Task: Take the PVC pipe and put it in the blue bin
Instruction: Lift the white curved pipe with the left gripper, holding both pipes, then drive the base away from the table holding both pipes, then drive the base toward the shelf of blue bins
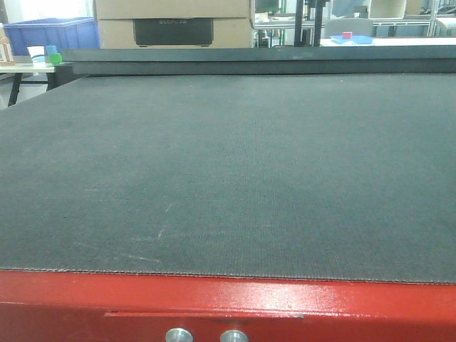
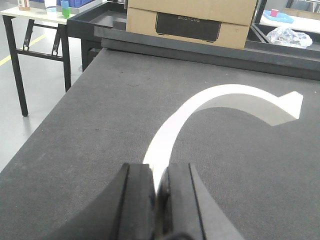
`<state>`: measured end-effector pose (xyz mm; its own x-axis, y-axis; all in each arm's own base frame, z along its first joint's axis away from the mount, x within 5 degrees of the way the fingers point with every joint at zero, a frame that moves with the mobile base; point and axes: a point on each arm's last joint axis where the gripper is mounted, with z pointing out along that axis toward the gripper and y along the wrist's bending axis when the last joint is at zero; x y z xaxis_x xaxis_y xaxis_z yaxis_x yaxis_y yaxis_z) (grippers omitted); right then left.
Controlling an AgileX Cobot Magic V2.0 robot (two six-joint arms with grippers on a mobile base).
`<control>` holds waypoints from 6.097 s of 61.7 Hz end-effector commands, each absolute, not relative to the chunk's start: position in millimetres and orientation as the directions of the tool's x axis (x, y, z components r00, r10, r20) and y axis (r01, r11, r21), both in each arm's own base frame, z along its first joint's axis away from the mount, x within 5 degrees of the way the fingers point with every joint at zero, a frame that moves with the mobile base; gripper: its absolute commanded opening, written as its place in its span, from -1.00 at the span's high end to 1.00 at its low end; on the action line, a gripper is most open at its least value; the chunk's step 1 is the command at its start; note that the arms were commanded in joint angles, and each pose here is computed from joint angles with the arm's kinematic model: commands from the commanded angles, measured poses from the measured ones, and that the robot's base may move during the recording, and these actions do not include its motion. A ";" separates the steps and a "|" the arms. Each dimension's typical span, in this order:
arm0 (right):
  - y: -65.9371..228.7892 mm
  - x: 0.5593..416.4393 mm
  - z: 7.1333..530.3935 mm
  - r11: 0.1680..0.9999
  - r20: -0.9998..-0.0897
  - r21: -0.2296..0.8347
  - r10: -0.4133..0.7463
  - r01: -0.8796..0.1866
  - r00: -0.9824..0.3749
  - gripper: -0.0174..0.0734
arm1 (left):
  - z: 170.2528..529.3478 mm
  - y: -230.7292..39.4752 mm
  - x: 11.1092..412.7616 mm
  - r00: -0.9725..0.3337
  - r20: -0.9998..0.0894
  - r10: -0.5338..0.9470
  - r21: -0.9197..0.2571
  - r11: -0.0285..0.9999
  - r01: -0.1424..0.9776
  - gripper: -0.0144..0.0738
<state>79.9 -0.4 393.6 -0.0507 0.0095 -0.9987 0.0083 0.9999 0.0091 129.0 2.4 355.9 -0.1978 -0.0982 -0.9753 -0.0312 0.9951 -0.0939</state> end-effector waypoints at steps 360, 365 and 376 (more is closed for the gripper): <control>-0.6 79.5 395.6 1.000 -1.000 0.005 0.005 0.010 -0.026 0.99 | 360.4 2.9 128.2 -0.156 -0.982 -0.105 -0.101 0.994 -0.032 0.92; -0.6 79.5 395.6 1.000 -1.000 0.005 0.005 0.010 -0.026 0.99 | 360.4 2.9 128.2 -0.156 -0.982 -0.105 -0.101 0.994 -0.032 0.92; -0.6 79.5 395.6 1.000 -1.000 0.005 0.005 0.010 -0.026 0.99 | 360.4 2.9 128.2 -0.156 -0.982 -0.105 -0.101 0.994 -0.032 0.92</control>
<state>79.9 -0.4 393.6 -0.0507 0.0095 -0.9987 0.0083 0.9999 0.0091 129.1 2.5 356.4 -0.1919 -0.0982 -0.9765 -0.0310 0.9951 -0.0939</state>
